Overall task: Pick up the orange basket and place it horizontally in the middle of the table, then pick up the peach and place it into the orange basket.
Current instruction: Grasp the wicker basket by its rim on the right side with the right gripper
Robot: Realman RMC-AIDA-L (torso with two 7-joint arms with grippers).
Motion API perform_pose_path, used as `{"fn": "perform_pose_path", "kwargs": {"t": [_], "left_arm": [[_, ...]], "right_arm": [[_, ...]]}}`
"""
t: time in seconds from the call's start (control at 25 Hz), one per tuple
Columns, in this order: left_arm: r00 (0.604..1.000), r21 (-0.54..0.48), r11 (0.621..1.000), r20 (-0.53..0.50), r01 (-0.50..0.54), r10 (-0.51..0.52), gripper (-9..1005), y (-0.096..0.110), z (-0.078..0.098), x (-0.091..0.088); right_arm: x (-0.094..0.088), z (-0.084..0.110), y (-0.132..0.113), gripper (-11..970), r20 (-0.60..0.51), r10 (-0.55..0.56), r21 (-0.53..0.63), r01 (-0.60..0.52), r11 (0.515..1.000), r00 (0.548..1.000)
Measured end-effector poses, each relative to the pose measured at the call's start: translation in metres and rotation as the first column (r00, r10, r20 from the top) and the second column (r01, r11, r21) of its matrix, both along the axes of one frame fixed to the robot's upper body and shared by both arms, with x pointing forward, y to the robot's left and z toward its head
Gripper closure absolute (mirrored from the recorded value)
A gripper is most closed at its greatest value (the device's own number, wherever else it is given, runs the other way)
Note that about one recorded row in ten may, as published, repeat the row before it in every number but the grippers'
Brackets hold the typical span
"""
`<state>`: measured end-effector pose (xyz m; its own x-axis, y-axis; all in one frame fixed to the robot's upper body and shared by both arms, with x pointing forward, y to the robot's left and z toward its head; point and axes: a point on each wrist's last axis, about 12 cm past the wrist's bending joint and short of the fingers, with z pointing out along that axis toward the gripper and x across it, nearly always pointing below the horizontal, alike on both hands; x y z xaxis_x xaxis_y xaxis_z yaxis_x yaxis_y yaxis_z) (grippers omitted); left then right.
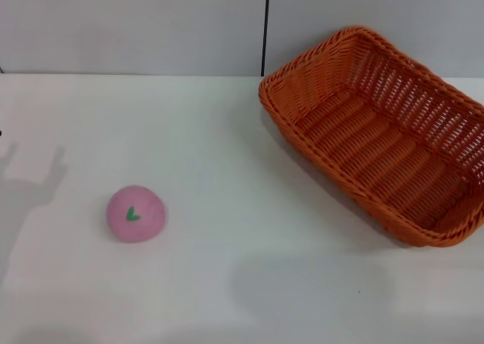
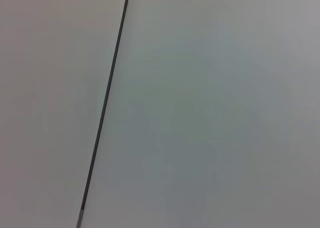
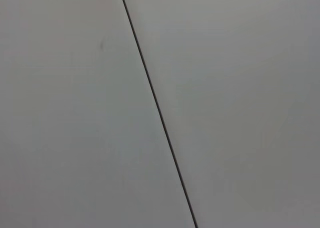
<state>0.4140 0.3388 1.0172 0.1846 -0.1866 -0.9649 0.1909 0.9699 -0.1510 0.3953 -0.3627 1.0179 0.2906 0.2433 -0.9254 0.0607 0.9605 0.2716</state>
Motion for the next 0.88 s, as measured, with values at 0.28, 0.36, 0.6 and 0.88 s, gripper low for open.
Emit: {"fn": "perform_pose_path", "kwargs": {"t": [0.28, 0.36, 0.6, 0.88], "left_arm": [[1.0, -0.007, 1.0, 0.007, -0.001, 0.001, 197, 0.0, 0.001, 0.001], [1.0, -0.008, 1.0, 0.006, 0.002, -0.002, 197, 0.0, 0.001, 0.001], [1.0, -0.01, 1.0, -0.003, -0.004, 0.004, 197, 0.001, -0.001, -0.002], [1.0, -0.013, 1.0, -0.008, -0.011, 0.011, 197, 0.002, -0.001, -0.002]], "right_arm": [[0.001, 0.001, -0.002, 402, 0.002, 0.009, -0.008, -0.009, 1.0, 1.0], [0.001, 0.001, -0.002, 402, 0.002, 0.01, -0.01, -0.01, 1.0, 1.0], [-0.002, 0.007, -0.012, 403, 0.022, 0.058, 0.022, -0.059, 0.998, 0.998], [-0.006, 0.045, -0.058, 404, 0.001, 0.337, 0.114, -0.335, 0.935, 0.941]]}}
